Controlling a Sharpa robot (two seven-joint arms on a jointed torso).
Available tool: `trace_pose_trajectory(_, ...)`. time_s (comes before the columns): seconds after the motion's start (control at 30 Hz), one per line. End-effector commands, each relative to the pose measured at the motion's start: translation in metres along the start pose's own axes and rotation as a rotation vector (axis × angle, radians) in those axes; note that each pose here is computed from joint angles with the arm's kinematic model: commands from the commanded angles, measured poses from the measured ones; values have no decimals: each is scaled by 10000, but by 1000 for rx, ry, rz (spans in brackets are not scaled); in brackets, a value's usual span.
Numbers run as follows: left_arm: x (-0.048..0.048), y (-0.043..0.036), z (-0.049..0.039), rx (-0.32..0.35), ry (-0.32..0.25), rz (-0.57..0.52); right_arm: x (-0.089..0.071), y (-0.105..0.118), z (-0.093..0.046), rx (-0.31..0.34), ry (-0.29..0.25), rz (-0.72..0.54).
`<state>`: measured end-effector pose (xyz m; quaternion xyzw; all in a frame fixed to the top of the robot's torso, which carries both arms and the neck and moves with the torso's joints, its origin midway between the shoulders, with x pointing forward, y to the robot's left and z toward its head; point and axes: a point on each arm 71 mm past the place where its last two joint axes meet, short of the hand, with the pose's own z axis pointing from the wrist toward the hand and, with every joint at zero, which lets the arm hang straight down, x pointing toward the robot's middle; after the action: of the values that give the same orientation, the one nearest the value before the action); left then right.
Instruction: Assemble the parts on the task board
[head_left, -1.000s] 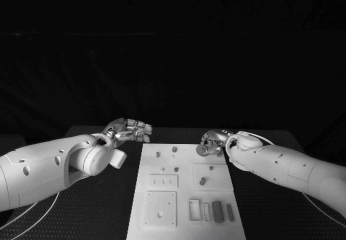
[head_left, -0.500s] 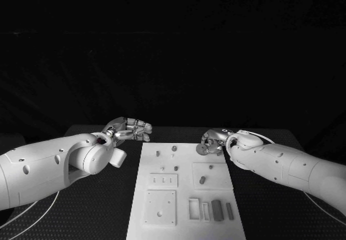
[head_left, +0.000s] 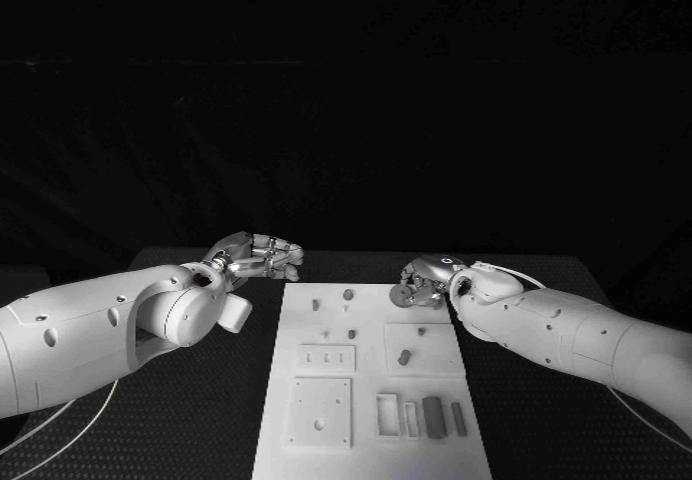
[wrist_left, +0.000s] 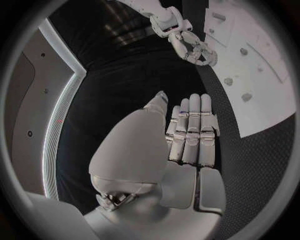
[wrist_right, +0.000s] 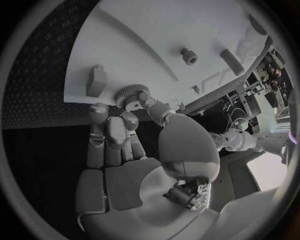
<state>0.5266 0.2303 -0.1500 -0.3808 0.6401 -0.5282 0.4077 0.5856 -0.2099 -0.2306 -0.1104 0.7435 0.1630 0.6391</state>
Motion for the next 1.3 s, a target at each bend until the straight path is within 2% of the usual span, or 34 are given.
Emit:
trace_pose_trajectory(0.03, 19, -18, 3, 9, 17, 1, 287, 16, -51, 3, 127, -50)
trace_pose_trajectory(0.43, 16, -17, -3, 9, 16, 1, 304, 49, -61, -11, 142, -49)
trace_pose_trajectory(0.67, 8, -16, -10, 9, 14, 1, 274, 67, -76, -14, 101, -35)
trace_pose_trajectory(0.8, 3, -15, -15, 9, 13, 1, 225, 76, -83, -9, 69, -38)
trace_pose_trajectory(1.03, -14, -13, -19, 9, 8, 1, 13, 147, -99, 9, -49, -59)
trace_pose_trajectory(1.3, -14, -13, -23, 9, 7, 1, -135, 349, -127, -29, -117, -79)
